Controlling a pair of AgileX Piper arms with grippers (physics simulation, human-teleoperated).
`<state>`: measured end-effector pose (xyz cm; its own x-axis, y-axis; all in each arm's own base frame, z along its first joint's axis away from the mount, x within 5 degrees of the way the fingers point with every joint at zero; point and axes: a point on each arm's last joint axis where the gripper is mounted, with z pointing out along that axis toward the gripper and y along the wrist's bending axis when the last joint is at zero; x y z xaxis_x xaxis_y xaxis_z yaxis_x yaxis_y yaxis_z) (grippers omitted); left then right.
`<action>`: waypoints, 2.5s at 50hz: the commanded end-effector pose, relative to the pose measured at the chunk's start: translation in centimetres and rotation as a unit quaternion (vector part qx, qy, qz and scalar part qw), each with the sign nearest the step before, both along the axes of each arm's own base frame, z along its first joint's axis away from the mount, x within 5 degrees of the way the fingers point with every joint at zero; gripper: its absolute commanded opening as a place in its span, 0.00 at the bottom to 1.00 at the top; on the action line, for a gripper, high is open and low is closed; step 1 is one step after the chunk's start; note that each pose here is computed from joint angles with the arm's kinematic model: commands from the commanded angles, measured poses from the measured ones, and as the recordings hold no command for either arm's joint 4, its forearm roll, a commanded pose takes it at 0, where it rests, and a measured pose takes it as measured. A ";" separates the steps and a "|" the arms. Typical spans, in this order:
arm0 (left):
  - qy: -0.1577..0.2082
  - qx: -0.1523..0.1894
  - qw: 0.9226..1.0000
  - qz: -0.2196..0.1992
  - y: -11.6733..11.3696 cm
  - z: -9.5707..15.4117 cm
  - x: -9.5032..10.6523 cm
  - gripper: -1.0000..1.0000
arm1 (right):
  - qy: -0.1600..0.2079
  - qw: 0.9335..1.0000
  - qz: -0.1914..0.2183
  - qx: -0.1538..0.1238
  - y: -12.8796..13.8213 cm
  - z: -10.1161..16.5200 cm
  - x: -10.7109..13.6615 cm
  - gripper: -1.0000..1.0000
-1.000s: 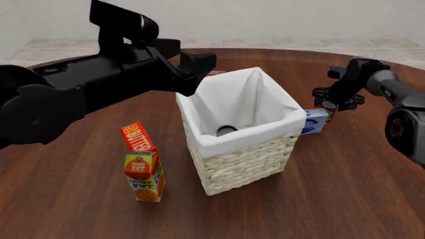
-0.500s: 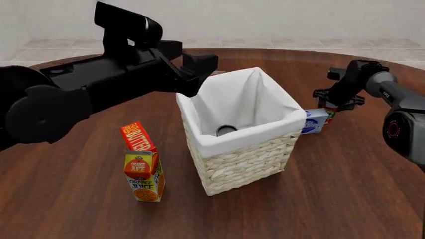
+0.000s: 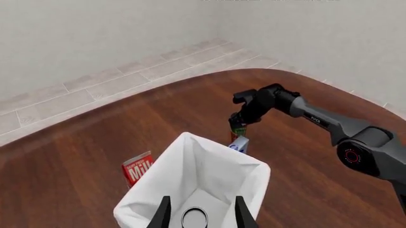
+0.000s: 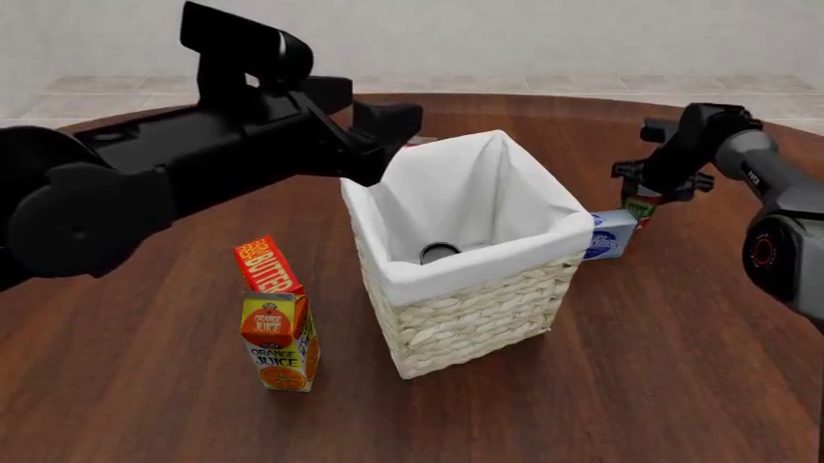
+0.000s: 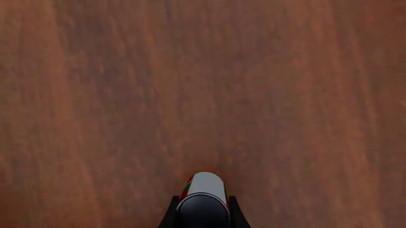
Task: Pick up the alphabet soup and the tomato sauce, and put them in the basket.
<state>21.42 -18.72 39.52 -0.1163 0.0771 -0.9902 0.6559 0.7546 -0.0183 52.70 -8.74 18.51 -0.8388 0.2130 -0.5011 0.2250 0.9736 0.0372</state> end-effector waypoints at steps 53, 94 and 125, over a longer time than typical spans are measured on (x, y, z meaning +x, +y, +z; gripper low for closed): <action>-0.016 -0.007 1.000 0.003 0.5 1.7 -0.2 1.00 | -0.120 0.992 0.040 -0.013 4.6 15.0 -0.7 0.00; -0.023 -0.014 1.000 0.009 0.9 2.0 -0.2 1.00 | -0.185 0.975 0.125 -0.004 13.3 23.3 -5.8 0.00; -0.031 -0.019 0.999 0.022 2.0 2.4 -0.4 1.00 | -0.197 0.957 0.213 -0.001 19.8 25.9 -9.7 0.00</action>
<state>20.99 -17.08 41.79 -0.0612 0.0382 -0.9974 0.6307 0.7760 -0.0090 44.32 9.46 43.64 -0.6066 -0.0904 -0.7899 -0.1860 0.9821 0.0305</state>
